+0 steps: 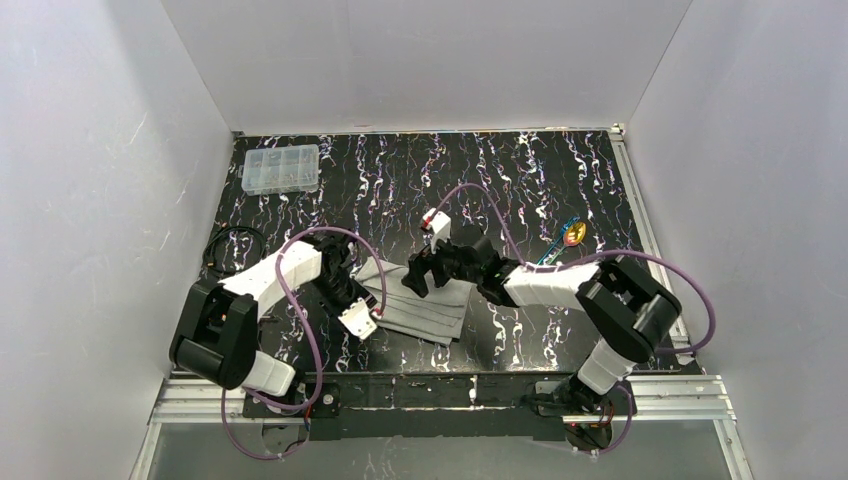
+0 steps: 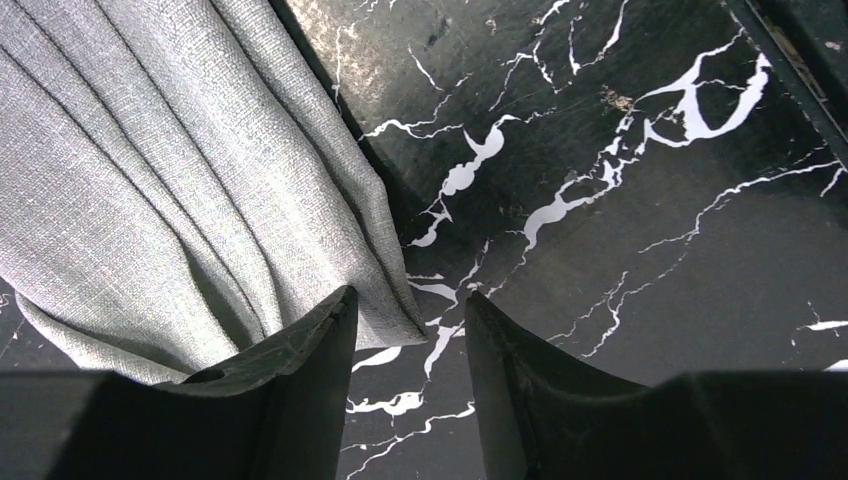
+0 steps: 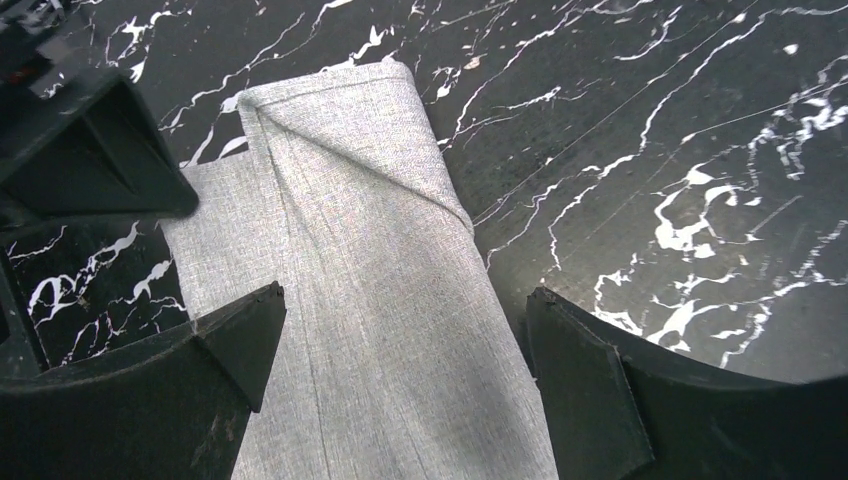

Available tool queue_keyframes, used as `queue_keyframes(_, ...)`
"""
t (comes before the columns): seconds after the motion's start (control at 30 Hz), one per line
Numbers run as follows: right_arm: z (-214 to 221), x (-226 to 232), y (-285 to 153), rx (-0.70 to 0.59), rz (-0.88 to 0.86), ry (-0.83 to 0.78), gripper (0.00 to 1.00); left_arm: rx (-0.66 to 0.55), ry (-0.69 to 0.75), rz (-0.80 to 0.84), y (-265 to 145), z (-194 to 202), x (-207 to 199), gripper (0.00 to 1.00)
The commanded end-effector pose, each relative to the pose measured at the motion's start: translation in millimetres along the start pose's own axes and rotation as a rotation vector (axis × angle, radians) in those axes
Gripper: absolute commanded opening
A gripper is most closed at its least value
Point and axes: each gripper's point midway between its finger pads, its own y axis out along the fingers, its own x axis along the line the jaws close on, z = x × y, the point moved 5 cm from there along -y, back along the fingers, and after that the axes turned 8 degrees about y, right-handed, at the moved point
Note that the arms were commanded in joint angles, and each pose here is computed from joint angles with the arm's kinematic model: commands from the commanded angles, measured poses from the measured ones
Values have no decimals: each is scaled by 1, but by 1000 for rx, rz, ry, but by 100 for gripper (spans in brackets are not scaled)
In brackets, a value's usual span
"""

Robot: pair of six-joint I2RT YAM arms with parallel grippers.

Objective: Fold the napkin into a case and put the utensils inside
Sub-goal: Stuff the top corner of the smaller-rectangle-folded napkin at the center of the board.

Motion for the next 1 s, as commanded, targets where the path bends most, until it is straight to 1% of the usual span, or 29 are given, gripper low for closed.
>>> queue_keyframes(0.0, -20, 11, 20, -67, -49, 35, 97, 7, 20, 7, -11, -6, -10, 43)
queue_keyframes(0.1, -20, 15, 31, -64, -76, 48, 90, 67, 59, -62, -5, 8, -8, 42)
queue_keyframes(0.17, -20, 17, 38, -56, -86, 53, 89, 98, 87, -100, -3, 16, -5, 42)
queue_keyframes(0.3, -22, 19, 44, -55, -115, 66, 88, 118, 121, -140, 4, 26, -3, 41)
queue_keyframes(0.57, -5, 23, 50, -18, -154, 97, 84, 98, 220, -234, 16, 25, 6, 40)
queue_keyframes(0.8, 15, 25, 56, 23, -164, 120, 79, 77, 271, -242, 27, 20, -1, 38)
queue_keyframes(0.97, 27, 22, 62, 50, -151, 133, 76, 52, 306, -306, 27, 13, 3, 33)
